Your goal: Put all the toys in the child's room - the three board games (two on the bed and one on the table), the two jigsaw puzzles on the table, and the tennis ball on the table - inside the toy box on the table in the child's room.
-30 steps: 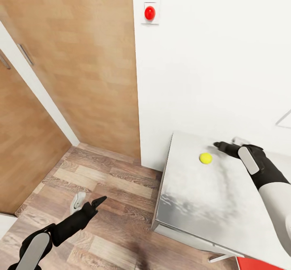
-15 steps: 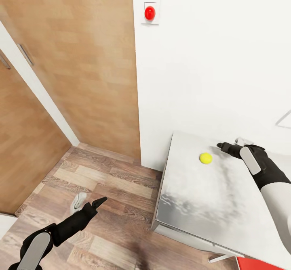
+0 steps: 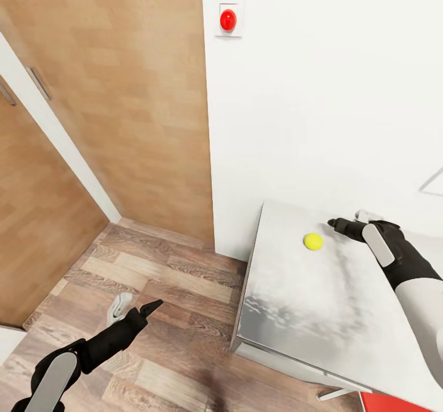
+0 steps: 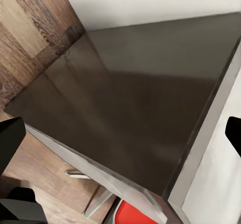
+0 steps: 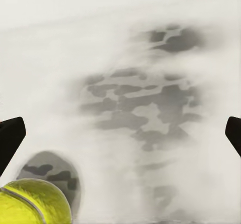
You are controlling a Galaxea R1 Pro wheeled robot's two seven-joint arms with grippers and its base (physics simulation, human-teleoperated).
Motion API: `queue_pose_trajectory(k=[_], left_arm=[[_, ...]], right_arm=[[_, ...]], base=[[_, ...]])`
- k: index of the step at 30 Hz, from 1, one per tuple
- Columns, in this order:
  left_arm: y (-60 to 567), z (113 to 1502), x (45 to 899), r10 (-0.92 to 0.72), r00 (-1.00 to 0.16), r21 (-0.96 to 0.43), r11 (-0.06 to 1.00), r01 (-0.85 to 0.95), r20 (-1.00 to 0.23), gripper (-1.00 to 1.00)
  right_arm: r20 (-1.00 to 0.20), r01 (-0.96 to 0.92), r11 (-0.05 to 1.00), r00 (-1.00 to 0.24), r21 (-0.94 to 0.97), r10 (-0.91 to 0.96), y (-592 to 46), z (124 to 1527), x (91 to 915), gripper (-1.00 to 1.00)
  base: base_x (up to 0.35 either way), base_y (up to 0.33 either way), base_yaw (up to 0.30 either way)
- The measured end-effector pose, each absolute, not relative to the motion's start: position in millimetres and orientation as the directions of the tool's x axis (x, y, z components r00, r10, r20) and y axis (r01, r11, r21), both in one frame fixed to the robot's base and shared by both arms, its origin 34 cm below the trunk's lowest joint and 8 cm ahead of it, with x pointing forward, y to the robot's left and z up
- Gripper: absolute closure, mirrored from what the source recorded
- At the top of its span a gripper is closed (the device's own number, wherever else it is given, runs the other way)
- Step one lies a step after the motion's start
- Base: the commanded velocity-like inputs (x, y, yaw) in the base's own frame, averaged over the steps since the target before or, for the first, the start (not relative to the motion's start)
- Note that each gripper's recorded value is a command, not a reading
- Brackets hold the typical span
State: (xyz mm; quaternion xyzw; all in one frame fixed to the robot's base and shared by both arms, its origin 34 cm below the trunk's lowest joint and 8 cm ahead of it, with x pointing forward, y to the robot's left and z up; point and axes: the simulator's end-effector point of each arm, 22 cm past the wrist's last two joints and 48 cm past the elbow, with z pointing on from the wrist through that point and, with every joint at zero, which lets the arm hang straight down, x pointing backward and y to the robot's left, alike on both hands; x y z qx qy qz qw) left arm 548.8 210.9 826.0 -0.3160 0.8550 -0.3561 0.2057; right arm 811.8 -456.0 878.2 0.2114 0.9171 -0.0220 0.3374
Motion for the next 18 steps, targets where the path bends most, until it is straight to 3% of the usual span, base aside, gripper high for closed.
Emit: queue_pose_trajectory(k=[18], left_arm=[[210,825,549,-0.687,-0.716,-0.738,0.547,-0.396,-0.125,-1.00]], right_arm=[[-0.537,0.261,0.955,-0.791,0.139,0.294,-410,866,806,-1.00]], base=[[0.000,0.000,0.000]])
